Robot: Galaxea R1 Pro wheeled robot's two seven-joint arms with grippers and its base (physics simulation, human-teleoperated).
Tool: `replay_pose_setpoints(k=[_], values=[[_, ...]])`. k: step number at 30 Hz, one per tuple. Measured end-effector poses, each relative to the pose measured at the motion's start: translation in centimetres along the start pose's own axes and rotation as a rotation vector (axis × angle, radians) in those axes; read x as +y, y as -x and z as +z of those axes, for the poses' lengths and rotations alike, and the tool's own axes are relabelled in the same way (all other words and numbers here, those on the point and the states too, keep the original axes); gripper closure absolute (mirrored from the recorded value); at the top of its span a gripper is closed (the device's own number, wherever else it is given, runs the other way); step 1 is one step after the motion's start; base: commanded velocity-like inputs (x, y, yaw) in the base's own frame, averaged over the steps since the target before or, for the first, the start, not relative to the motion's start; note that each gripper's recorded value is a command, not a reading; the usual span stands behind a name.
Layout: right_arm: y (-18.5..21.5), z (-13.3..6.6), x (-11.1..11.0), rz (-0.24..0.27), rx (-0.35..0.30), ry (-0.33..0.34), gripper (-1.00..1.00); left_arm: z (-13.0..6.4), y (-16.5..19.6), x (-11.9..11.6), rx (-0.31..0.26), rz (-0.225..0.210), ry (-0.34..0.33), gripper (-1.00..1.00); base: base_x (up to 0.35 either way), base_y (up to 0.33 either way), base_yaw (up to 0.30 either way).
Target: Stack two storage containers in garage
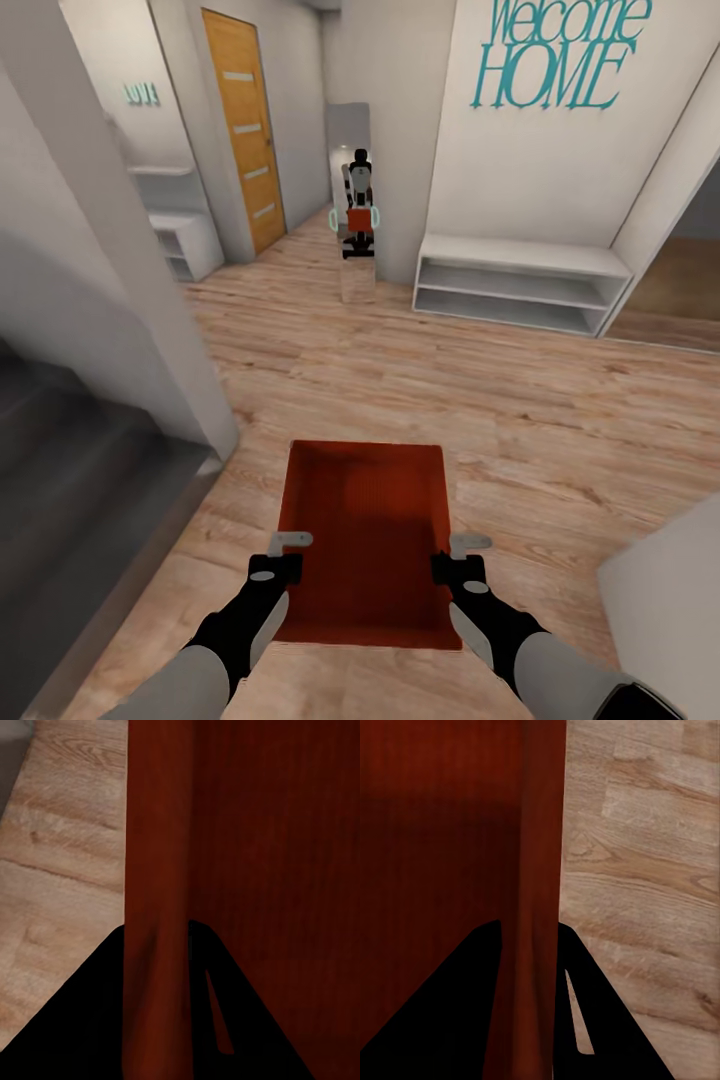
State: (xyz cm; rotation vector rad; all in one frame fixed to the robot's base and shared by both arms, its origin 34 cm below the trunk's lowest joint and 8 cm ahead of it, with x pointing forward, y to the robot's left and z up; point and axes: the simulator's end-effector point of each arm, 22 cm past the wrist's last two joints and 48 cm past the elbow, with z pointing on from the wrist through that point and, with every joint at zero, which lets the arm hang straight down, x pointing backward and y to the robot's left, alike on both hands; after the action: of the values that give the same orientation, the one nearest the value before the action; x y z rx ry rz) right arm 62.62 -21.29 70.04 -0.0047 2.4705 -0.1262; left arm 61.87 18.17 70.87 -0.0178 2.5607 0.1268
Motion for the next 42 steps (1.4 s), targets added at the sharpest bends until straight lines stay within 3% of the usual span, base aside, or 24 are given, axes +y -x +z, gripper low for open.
replay_pose_setpoints(k=[42], values=[[0.18, -0.03, 0.13, 0.003, -0.008, -0.002, 1.00, 0.02, 0.24, 0.14, -0.007, 0.003, -0.001, 1.00, 0.322, 0.000, 0.000]])
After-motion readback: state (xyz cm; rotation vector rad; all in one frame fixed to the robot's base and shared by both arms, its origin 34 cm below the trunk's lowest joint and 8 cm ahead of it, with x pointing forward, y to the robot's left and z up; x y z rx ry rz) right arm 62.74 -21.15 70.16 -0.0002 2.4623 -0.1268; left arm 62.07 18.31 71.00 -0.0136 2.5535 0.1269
